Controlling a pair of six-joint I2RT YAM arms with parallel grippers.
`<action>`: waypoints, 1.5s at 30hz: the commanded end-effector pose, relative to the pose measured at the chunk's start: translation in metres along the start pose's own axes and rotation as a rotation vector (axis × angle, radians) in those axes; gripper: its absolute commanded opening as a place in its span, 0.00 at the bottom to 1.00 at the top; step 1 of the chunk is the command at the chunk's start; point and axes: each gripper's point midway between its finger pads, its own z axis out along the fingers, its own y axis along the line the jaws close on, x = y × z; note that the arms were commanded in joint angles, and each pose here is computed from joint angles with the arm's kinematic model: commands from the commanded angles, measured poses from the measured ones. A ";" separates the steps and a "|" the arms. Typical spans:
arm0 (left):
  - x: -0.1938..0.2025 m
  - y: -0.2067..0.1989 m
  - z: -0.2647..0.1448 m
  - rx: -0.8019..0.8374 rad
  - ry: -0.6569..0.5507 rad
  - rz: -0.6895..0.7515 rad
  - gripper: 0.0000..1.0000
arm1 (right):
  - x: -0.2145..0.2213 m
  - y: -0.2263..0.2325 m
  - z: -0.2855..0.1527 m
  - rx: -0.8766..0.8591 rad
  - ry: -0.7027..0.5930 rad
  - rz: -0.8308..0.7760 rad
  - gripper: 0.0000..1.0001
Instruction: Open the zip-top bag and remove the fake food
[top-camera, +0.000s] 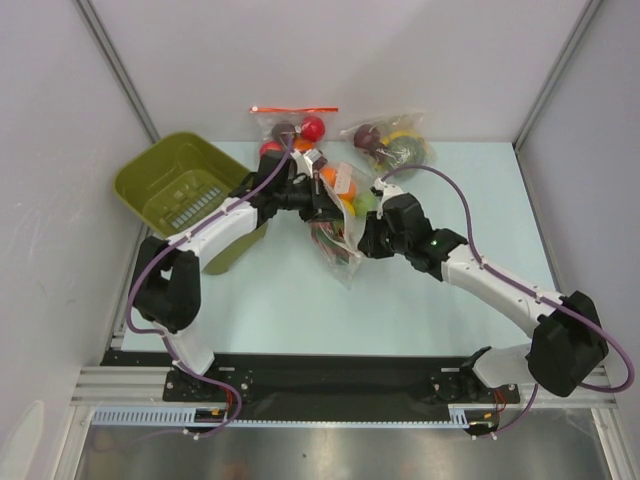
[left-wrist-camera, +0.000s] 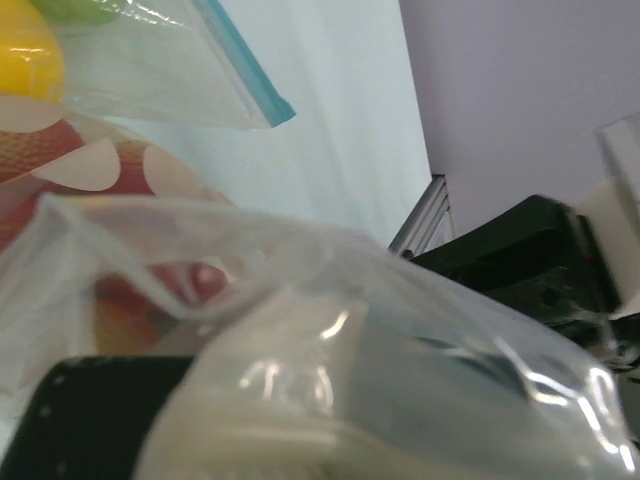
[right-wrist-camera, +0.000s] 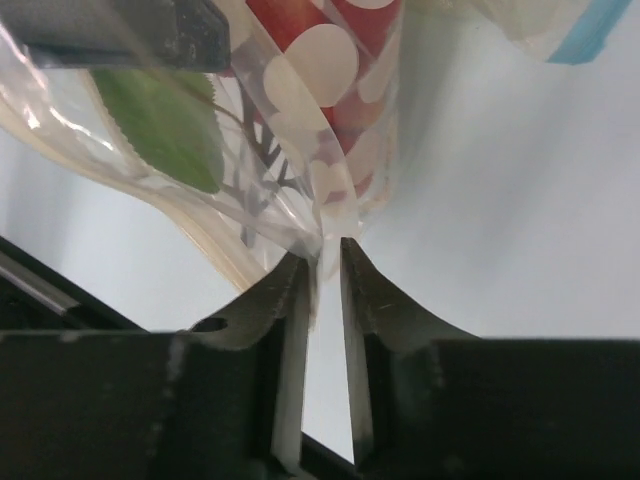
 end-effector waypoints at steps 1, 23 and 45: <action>-0.011 -0.017 -0.023 -0.010 -0.046 0.158 0.00 | -0.025 0.001 -0.031 0.048 -0.026 -0.031 0.27; -0.005 -0.021 -0.040 -0.060 -0.045 0.198 0.00 | -0.087 0.126 -0.035 -0.375 -0.140 -0.175 0.58; 0.003 -0.007 -0.035 -0.080 0.001 0.201 0.00 | -0.056 0.075 -0.004 -0.084 -0.068 -0.176 0.07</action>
